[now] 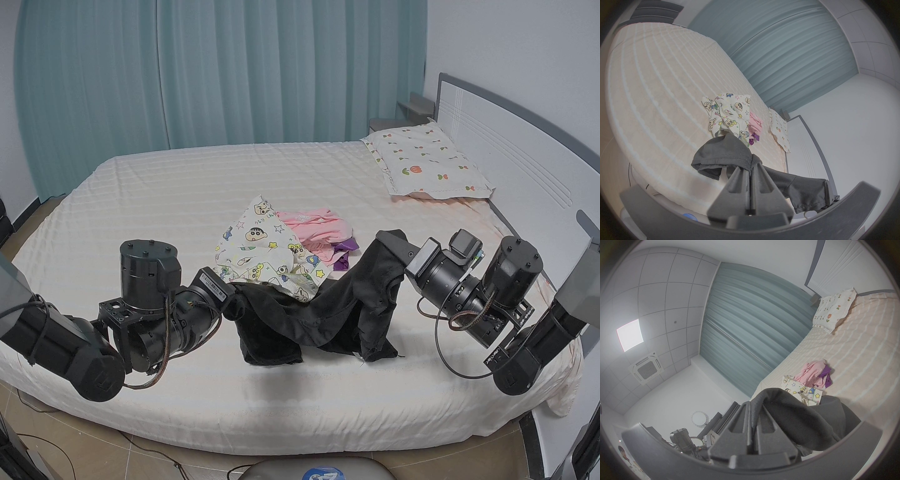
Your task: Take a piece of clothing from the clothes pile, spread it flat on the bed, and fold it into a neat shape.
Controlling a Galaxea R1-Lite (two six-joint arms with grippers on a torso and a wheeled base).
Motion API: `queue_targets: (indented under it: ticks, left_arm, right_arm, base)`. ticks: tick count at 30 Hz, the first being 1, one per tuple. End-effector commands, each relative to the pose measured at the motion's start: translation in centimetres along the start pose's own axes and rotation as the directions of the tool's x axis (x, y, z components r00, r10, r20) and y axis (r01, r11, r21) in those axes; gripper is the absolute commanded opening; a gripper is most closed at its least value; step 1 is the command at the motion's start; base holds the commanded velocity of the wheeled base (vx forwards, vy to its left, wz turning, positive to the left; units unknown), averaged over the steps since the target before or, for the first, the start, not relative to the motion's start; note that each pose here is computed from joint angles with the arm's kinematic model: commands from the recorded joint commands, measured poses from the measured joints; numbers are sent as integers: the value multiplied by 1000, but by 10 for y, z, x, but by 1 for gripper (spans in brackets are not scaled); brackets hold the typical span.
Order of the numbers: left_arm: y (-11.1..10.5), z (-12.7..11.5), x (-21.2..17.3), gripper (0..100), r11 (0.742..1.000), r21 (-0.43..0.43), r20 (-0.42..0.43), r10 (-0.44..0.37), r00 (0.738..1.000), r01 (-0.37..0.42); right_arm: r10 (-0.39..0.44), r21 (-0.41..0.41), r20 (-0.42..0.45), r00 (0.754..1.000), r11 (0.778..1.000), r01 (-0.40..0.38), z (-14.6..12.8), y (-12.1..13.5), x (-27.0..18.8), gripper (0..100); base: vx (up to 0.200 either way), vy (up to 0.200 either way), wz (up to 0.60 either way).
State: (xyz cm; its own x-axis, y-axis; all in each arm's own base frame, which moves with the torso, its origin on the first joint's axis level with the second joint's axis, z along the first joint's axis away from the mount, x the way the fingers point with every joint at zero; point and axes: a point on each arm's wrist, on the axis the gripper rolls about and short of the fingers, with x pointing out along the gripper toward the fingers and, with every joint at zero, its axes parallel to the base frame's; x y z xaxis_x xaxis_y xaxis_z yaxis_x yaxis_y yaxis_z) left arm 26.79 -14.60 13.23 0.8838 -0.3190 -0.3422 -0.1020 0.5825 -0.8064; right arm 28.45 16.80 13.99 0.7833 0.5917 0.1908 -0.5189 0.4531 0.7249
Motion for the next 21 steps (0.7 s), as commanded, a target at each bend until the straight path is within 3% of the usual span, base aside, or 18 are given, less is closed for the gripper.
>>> queue_targets:
  ticks: [1,6,21]
  left_arm:
    - [-1,8,-6,0,1000,-13,15,-14,1000,14]
    - [-3,12,-8,0,1000,-16,23,-25,999,26]
    - [-11,32,-28,0,996,-36,90,-74,993,78]
  right_arm:
    - [14,0,-2,1000,1000,-14,-1,0,1,0]
    - [8,1,-9,1000,1000,-8,-4,-3,3,0]
    - [105,-52,20,994,993,-104,0,22,14,0]
  base:
    - [0,0,0]
    - [0,200,0]
    - [0,200,0]
